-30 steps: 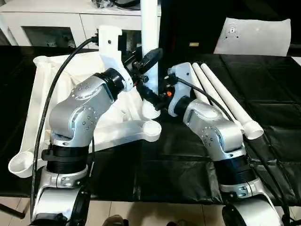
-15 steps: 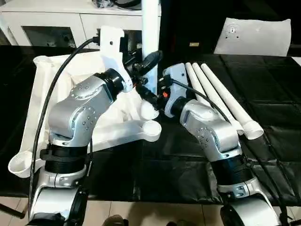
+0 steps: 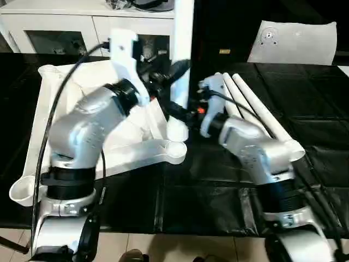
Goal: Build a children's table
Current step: Pick table leg
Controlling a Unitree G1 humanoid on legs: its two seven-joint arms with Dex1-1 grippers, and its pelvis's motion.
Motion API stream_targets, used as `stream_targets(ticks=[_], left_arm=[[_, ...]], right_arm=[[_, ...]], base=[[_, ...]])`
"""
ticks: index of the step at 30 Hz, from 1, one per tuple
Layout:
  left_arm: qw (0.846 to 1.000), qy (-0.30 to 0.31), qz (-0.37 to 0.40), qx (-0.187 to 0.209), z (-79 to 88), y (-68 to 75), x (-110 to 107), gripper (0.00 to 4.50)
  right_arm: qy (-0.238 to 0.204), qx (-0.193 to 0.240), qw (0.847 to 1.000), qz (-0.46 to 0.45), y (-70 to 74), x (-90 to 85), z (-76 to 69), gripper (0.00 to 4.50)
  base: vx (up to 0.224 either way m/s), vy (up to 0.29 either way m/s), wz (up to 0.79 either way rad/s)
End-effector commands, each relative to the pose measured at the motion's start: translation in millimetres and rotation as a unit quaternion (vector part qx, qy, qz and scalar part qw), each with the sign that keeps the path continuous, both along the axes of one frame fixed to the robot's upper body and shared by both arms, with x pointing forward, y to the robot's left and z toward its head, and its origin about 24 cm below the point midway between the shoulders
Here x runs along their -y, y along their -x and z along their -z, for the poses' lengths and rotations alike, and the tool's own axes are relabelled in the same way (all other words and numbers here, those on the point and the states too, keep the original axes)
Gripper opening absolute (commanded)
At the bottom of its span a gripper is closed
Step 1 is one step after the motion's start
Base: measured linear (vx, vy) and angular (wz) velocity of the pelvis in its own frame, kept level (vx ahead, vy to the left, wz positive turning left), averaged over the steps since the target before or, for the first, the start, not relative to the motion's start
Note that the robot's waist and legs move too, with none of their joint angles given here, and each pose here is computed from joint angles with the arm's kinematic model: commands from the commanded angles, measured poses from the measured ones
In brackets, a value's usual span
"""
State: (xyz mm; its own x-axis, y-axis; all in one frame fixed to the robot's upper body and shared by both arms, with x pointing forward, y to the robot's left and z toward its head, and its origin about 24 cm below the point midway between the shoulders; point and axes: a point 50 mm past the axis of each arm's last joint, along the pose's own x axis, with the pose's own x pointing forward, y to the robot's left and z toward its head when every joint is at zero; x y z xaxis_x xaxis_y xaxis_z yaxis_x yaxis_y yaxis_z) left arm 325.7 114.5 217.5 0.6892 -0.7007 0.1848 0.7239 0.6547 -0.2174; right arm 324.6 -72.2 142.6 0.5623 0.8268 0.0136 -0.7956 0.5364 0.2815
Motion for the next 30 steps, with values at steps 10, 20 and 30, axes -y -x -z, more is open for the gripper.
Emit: stream_targets(ticks=[10,20,30], left_arm=[[0.982,0.053,0.174,-0.044,-7.6,6.0,-1,4.46],[0.963,0.081,0.255,-0.025,-19.7,14.1,6,4.5],[0.953,0.095,0.286,-0.013,-17.8,20.3,6,3.75]], right_arm=[[-0.028,0.006,0.984,-0.175,21.3,23.3,-11.0,1.87],[-0.033,0.005,0.971,-0.237,30.5,23.1,-15.5,1.87],[-0.029,0.004,0.968,-0.25,34.8,22.6,-15.3,1.87]], base=[[0.0,0.0,0.0],[0.0,0.0,0.0],[0.0,0.0,0.0]])
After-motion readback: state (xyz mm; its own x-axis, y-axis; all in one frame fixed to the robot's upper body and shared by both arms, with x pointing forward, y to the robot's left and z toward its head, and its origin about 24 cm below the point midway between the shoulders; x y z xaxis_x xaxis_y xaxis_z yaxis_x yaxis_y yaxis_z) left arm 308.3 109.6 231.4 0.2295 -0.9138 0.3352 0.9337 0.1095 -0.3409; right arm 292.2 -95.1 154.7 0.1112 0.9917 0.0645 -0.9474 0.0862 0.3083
